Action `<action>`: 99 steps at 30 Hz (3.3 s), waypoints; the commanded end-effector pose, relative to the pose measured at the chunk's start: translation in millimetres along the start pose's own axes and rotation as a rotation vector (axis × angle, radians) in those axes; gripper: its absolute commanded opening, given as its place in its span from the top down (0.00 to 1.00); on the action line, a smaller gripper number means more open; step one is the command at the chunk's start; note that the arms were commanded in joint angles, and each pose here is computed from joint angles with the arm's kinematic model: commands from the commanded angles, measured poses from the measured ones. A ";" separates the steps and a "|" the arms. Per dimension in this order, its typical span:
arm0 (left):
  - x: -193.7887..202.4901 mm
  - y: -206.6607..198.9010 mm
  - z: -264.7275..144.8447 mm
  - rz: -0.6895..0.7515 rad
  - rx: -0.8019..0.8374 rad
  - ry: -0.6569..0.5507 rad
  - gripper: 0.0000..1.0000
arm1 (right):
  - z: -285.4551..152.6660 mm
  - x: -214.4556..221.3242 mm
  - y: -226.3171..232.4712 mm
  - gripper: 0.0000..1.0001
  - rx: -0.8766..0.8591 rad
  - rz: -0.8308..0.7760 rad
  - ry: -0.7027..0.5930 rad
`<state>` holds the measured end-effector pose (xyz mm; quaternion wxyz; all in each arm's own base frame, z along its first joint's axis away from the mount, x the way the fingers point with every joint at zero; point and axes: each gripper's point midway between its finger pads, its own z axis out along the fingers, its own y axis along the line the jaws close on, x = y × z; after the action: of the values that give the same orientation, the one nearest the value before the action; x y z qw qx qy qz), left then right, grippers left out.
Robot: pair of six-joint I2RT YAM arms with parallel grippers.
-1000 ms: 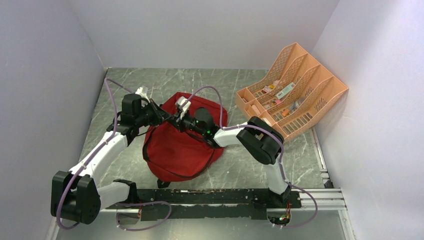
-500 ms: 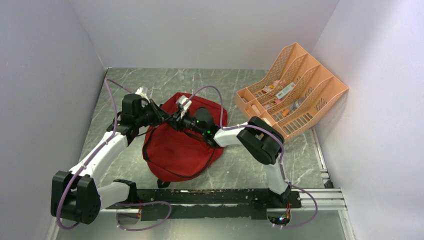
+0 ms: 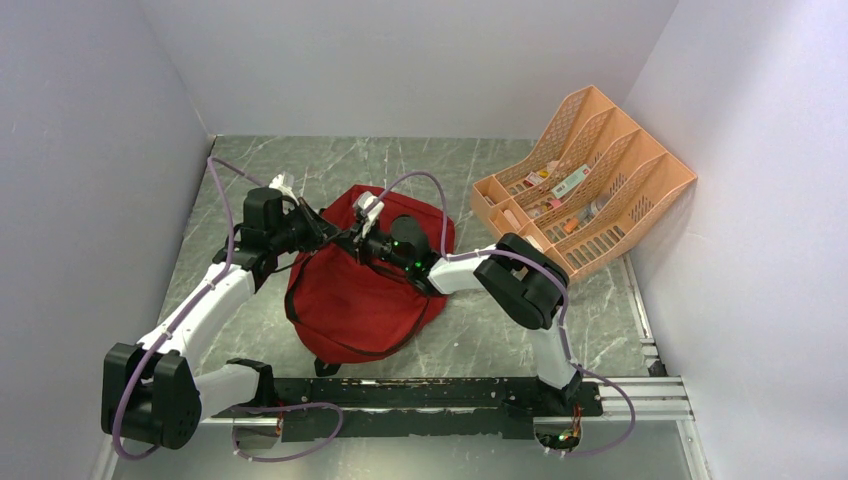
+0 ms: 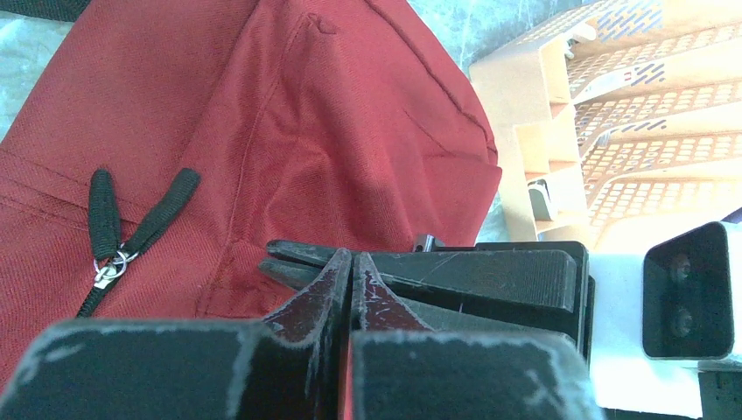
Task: Pack the student bag
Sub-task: Zip the student bag at the center of the board.
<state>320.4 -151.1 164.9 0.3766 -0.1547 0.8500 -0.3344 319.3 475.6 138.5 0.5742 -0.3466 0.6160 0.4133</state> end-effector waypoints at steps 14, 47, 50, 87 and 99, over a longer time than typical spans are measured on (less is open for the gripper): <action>-33.4 27.9 -45.2 0.002 -0.128 -0.094 0.48 | 15.7 -45.7 -19.2 1.00 0.163 0.181 0.094; -17.4 -0.4 -35.6 0.944 0.280 -0.278 0.51 | 22.4 -57.1 -15.9 1.00 0.089 0.365 0.237; -10.9 11.2 -29.1 1.010 0.214 -0.209 0.49 | 22.9 -58.6 -15.8 1.00 0.081 0.374 0.236; -2.1 15.9 5.6 1.026 0.215 -0.127 0.95 | 1.0 -24.7 -19.9 1.00 0.083 0.418 0.283; -22.1 66.8 10.6 0.882 -0.032 -0.102 0.95 | -29.2 -25.9 -8.4 1.00 0.071 0.425 0.250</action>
<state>318.6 -122.9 112.3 0.5000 0.2479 0.8113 -0.1740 325.4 453.3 141.8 0.3929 -0.2379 0.7703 0.4424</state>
